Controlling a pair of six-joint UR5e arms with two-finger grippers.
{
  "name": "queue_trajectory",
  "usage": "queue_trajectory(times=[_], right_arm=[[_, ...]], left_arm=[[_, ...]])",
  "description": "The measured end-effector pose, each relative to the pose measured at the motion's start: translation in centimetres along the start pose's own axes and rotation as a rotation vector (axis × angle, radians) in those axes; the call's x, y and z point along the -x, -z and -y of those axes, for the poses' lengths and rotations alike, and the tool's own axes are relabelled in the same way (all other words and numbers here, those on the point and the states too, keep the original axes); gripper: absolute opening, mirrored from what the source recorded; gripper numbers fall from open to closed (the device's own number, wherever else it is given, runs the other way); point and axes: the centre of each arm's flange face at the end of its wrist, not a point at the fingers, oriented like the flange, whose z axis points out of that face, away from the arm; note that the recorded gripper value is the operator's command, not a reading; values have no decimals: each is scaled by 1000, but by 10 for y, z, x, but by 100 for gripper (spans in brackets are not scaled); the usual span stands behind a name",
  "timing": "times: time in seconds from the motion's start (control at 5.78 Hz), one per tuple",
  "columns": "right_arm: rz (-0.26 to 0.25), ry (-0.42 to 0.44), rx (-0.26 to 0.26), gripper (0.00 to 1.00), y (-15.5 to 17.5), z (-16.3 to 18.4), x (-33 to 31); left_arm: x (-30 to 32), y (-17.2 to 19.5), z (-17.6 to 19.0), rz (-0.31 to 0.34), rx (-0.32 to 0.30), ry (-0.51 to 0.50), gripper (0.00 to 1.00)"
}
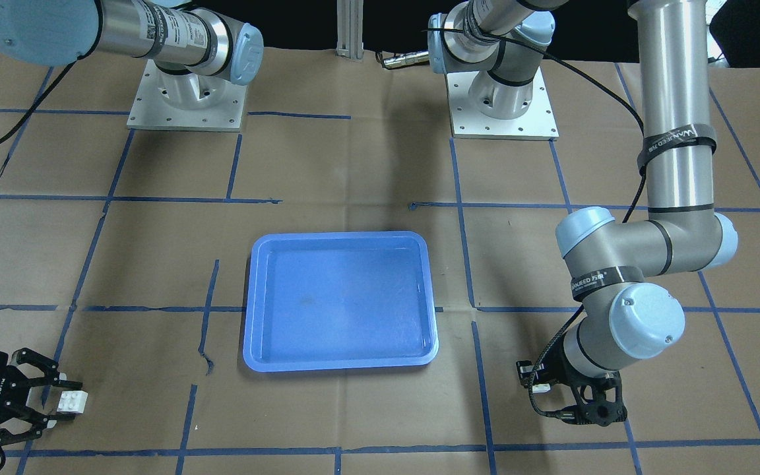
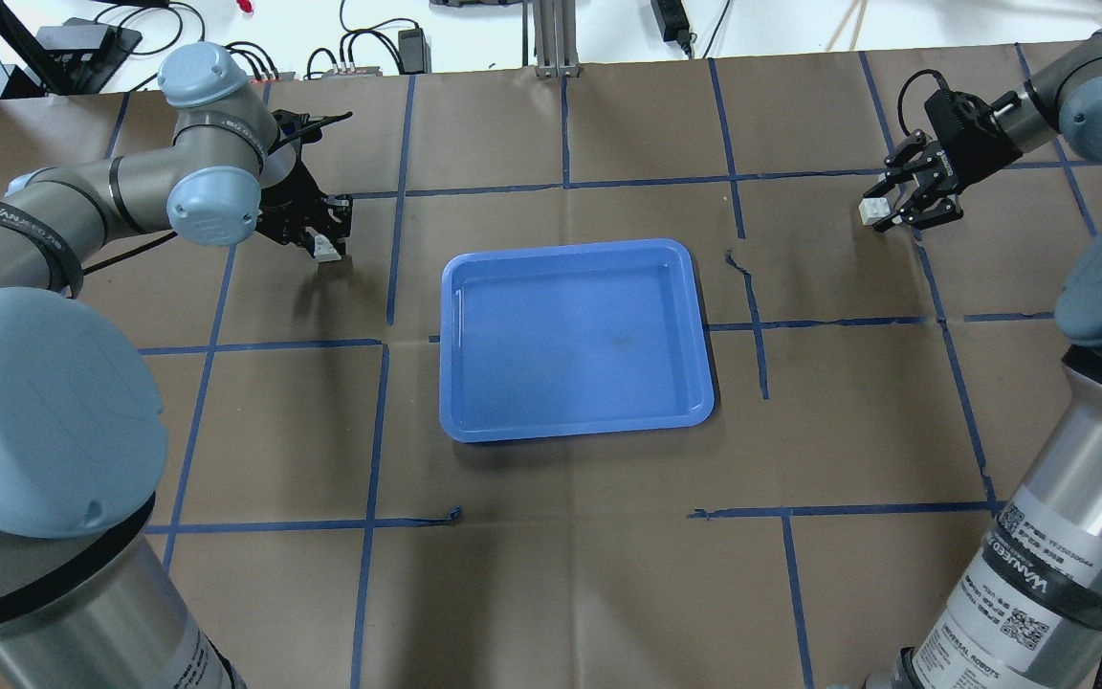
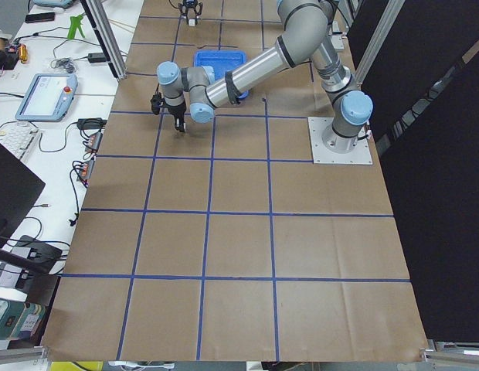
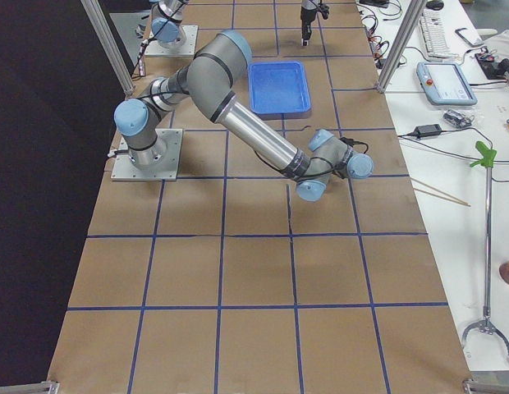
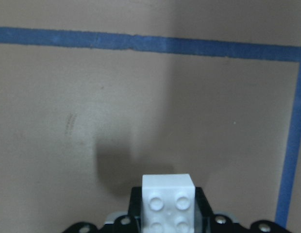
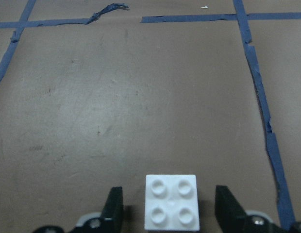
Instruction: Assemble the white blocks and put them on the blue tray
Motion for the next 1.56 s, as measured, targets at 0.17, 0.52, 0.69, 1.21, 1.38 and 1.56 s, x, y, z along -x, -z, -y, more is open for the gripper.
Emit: queue_trajectory(times=[0.17,0.52,0.69,1.21,1.38,1.56], right_arm=[[-7,5,4,34,4,1,-1],[-43,28,27,27,18,9,-6],[-67,38,43,27,33,20,-6],[-107,-1,71,27,93,80,11],[-81,-24,57,26,109,103,26],[-57,-37,45,26,123,128,45]], left_arm=[[-31,21,-11,2,-2,-53,0],[-158,60,-65,5,8,-319,0],[-222,66,-108,7,37,-494,0],[-277,38,-176,31,85,-1144,0],[-281,27,-172,38,53,-1285,0],[-285,13,-167,43,34,-1351,0]])
